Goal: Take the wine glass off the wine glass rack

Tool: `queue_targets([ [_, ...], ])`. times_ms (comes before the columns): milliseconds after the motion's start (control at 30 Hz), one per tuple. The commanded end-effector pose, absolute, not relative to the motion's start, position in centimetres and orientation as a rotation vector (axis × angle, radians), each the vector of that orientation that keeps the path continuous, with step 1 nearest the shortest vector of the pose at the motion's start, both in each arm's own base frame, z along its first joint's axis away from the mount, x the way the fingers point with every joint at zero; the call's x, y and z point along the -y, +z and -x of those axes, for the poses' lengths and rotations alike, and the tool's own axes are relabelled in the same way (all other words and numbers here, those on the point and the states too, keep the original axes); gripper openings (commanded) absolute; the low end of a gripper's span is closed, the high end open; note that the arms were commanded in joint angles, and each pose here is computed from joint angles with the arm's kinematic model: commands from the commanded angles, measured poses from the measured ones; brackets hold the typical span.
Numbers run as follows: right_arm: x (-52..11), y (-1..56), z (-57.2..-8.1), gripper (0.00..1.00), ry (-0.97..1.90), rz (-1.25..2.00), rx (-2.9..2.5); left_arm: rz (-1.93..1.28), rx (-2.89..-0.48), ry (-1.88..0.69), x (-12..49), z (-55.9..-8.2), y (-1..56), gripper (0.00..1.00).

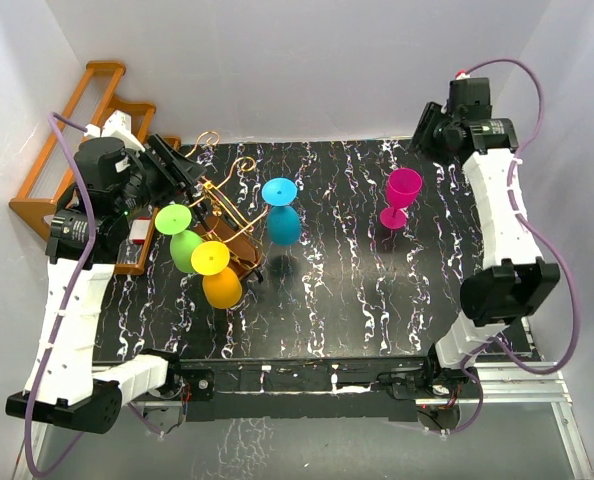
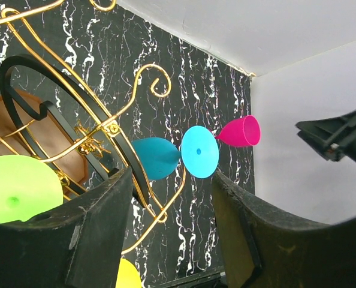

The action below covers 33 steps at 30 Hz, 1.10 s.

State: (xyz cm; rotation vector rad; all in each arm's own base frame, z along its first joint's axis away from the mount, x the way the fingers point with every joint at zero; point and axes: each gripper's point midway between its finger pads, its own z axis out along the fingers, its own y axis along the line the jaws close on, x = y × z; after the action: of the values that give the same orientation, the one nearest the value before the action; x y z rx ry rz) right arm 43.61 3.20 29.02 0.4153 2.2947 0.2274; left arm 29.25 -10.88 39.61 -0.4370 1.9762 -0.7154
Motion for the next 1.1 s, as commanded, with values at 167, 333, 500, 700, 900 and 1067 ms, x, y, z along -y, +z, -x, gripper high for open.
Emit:
queue_targets([
  [167, -19.2, 39.6, -36.5, 0.49, 1.059, 0.047, -2.101, 0.392, -1.948, -0.779, 12.0, -30.0, 40.4, 0.53],
  [333, -26.0, 38.6, -34.0, 0.5, 1.201, 0.196, -2.137, 0.361, -1.946, -0.822, 12.8, -30.5, 40.6, 0.52],
  [500, -27.8, 36.6, -34.3, 0.5, 1.189, 0.192, -2.181, 0.337, -1.957, -0.852, 13.4, -30.6, 40.7, 0.52],
  [700, -29.4, 33.9, -34.7, 0.5, 1.129, 0.234, -2.239, 0.346, -1.962, -0.84, 13.1, -30.3, 40.5, 0.52],
  [900, -30.3, 32.3, -35.7, 0.55, 1.099, 0.253, -2.261, 0.349, -1.967, -0.833, 13.0, -30.0, 40.4, 0.52],
  [1067, -31.1, 30.8, -36.5, 0.55, 1.064, 0.268, -2.291, 0.352, -1.973, -0.824, 12.8, -29.8, 40.2, 0.52],
])
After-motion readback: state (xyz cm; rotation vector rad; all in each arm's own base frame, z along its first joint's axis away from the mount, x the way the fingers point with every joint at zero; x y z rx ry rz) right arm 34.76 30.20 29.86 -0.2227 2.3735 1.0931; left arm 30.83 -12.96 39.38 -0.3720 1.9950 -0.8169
